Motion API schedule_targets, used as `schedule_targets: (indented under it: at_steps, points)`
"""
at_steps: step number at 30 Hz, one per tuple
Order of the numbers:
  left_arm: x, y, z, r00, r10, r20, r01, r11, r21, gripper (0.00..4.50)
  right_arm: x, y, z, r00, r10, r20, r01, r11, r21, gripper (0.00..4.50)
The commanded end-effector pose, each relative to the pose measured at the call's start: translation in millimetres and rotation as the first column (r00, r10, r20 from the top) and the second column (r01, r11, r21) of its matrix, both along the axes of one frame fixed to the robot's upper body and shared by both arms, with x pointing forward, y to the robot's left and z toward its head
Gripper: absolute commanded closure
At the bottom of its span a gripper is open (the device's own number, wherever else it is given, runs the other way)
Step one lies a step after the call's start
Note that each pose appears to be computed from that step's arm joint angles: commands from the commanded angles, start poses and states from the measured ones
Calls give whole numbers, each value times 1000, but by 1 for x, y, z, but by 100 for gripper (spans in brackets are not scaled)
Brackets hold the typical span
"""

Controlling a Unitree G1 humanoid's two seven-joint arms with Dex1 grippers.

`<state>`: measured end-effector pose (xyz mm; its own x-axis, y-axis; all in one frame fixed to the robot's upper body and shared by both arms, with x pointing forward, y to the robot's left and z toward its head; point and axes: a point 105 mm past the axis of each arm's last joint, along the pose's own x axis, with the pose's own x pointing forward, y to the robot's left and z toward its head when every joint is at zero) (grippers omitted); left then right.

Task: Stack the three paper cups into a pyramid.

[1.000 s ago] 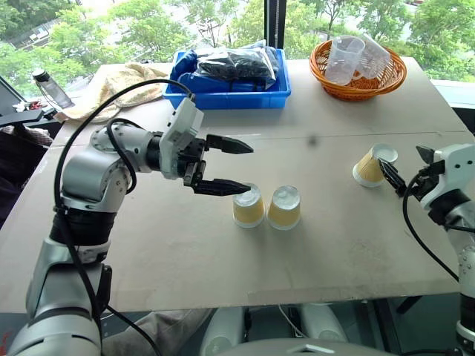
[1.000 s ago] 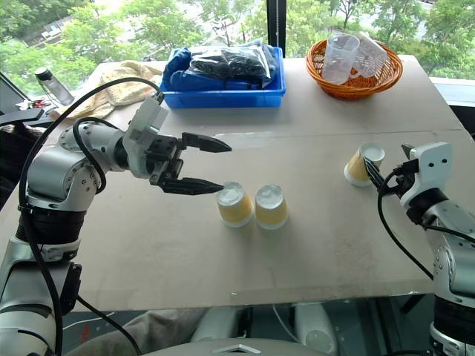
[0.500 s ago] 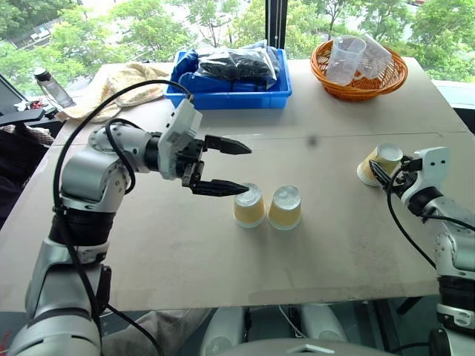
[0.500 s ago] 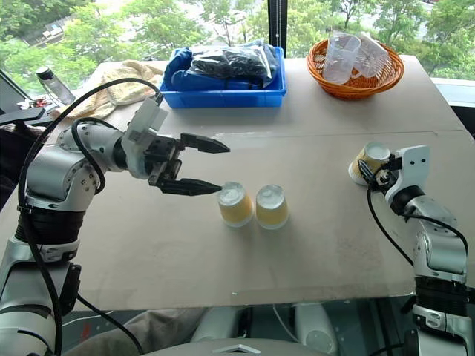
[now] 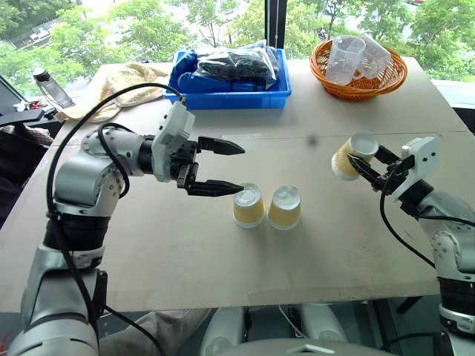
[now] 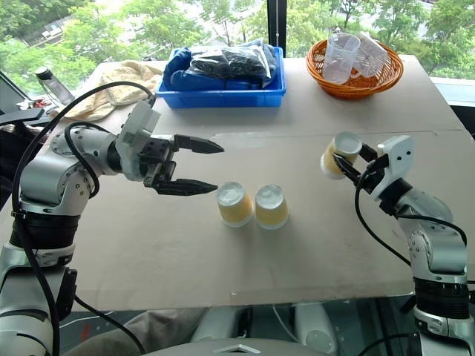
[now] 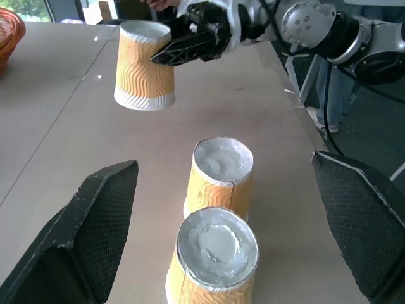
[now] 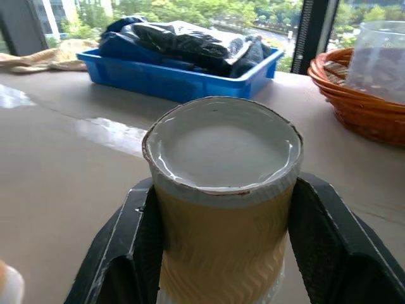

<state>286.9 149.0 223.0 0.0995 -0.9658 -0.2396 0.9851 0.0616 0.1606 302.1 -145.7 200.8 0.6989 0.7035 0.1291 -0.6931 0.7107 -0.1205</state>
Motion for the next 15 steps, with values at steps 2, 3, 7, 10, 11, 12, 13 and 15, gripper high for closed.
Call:
schedule_targets:
  at_steps: [2,3,7,10,11,12,13,15]
  points:
    - [-10,17,7,998,32,47,-32,999,15,0,-43,61,27,947,317,41,-317,948,-3,249]
    - [-13,20,7,999,34,41,-35,999,18,0,-50,69,27,929,368,30,-368,930,-10,249]
    - [-26,32,8,998,53,24,-54,998,41,0,-60,88,18,879,477,-23,-477,876,-64,249]
    - [-31,34,9,998,63,20,-64,997,43,0,-60,93,13,861,505,-53,-508,858,-76,249]
    - [-31,34,8,997,68,20,-69,997,47,0,-56,94,10,865,498,-60,-502,861,-89,249]
    - [-32,35,8,997,71,21,-72,996,49,0,-54,95,8,867,495,-64,-499,861,-101,249]
    - [-32,34,8,997,75,23,-76,996,45,0,-52,96,6,867,494,-67,-499,860,-110,249]
    - [-32,34,8,996,80,26,-81,996,40,0,-49,98,4,869,491,-66,-495,861,-117,249]
